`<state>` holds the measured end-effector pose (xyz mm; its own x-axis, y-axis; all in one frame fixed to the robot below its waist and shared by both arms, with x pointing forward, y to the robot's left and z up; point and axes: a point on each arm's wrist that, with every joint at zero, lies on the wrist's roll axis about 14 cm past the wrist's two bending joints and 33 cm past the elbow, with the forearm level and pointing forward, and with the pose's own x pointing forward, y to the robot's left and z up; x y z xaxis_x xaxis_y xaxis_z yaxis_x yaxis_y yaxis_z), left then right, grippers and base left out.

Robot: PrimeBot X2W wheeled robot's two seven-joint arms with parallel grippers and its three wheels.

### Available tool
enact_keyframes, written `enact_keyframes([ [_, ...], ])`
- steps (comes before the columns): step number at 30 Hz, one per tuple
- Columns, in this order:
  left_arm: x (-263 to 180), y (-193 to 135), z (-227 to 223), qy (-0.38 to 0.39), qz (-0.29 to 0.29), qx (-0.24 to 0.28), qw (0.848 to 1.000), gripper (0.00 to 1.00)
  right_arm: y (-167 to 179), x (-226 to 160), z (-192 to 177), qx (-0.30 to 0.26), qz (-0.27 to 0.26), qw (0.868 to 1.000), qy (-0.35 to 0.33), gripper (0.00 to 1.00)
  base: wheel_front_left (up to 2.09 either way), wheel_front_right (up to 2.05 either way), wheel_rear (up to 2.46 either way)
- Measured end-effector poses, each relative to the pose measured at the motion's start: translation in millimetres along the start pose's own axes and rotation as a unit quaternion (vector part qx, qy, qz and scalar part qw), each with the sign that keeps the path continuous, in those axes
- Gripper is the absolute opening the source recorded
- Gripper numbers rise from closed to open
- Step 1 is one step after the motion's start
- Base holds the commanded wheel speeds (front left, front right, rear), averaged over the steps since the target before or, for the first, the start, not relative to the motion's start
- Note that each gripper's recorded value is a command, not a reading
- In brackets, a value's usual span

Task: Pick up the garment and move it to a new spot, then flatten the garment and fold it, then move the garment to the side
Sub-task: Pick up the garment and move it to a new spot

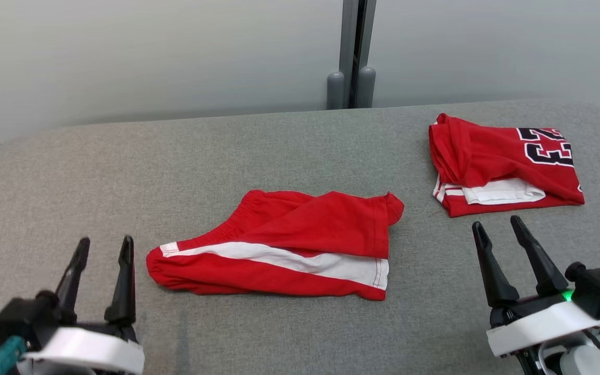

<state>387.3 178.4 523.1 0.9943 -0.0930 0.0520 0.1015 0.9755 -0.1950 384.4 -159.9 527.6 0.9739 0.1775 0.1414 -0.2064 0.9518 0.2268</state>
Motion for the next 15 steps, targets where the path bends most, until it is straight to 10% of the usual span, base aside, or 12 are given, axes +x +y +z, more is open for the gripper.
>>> enact_keyframes([
  [15, -23, -7, -21, 0.008, 0.003, -0.019, 1.0, 1.0, 2, -13, -15, 0.006, 0.001, 1.0, 0.025, 1.0, 0.0, 0.0, 0.0],
])
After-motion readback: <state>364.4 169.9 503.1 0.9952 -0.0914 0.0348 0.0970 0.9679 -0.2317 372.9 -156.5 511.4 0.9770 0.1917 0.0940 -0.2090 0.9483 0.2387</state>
